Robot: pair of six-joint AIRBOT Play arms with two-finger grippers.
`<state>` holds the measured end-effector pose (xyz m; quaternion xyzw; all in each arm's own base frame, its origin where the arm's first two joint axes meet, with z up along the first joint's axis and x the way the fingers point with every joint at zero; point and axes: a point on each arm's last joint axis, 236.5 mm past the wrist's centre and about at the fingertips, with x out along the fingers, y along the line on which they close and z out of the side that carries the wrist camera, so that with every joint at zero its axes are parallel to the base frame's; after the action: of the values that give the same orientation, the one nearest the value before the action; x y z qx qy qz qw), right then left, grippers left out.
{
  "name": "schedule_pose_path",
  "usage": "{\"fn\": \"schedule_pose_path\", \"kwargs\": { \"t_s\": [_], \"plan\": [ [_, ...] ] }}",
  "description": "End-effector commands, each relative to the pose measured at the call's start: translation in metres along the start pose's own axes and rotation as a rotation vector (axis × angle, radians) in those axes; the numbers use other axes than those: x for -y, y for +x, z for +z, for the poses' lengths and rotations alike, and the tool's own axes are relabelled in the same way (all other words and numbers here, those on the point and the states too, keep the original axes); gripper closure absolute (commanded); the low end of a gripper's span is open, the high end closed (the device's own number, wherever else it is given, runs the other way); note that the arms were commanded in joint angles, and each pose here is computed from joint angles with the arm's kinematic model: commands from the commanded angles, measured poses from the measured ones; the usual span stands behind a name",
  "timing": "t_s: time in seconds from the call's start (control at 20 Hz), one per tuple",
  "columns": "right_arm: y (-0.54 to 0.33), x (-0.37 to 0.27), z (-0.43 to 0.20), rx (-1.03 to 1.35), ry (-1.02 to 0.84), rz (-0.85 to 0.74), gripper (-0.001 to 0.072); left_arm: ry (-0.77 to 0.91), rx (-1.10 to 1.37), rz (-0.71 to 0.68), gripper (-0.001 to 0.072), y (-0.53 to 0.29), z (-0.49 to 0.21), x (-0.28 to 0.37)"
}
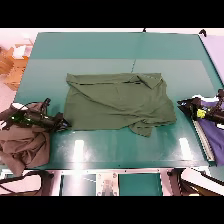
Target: Fold the shirts.
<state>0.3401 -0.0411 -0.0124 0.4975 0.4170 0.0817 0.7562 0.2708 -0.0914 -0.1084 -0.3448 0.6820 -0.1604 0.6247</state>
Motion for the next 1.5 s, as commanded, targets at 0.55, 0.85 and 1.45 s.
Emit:
{"fn": "schedule_pose_path", "kwargs": {
  "t_s": [0.55, 0.85, 1.45],
  "plan": [
    [-0.029, 0.088, -0.066, -0.048, 0.134, -0.222, 0.0315, 0.012, 0.131, -0.032, 0.0684, -0.004, 0.037, 0.019],
    [-0.009, 0.091, -0.069, -0.075, 0.028, -0.263, 0.0316, 0.023, 0.133, -0.045, 0.0684, -0.004, 0.037, 0.022],
    [0.026, 0.084, -0.062, -0.14, -0.019, -0.243, 0.0429, 0.011, 0.143, -0.067, 0.0684, -0.005, 0.039, 0.027]
  ]
}}
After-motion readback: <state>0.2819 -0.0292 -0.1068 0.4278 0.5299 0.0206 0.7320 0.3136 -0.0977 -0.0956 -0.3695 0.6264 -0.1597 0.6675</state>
